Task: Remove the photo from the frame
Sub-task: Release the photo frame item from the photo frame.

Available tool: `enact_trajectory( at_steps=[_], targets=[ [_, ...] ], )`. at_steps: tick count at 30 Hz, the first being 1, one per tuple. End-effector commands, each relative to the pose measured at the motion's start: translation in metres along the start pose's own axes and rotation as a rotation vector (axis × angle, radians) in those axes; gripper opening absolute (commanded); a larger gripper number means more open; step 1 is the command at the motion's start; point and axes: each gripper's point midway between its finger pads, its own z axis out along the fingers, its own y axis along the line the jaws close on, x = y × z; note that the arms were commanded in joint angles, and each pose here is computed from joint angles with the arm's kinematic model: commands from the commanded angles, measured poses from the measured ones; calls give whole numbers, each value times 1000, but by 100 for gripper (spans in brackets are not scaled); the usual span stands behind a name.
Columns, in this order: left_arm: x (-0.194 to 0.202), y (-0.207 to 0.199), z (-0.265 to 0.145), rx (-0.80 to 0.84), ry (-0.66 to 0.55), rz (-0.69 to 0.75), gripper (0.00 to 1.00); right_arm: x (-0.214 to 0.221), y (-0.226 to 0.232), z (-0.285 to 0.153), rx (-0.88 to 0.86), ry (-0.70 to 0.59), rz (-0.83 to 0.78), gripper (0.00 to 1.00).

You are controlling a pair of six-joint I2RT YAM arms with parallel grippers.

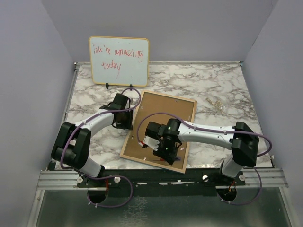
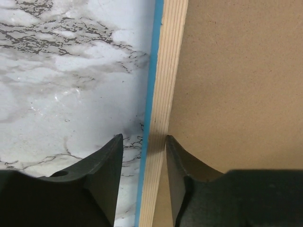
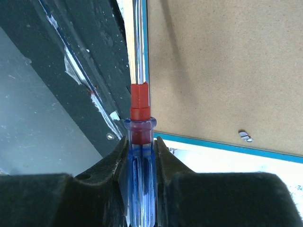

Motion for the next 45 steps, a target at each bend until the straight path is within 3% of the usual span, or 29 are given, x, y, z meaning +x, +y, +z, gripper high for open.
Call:
enact_trajectory(
  at_steps=[1,12,25,40,45],
  targets=[
    [-2,-1,2,26,-31,7,44,7,-2,1,-2,72,-79,1],
    [5,-16,5,125,0,32,43,-15,-15,11,23,79,-149,1],
    [10,-9,10,89,26,28,36,-16,-23,18,56,104,-145,1],
    [23,-7,17,86,80,4,8,-55,-25,26,67,10,-141,1],
    [24,-7,17,83,81,1,5,-58,-28,29,85,-4,-121,1]
  ],
)
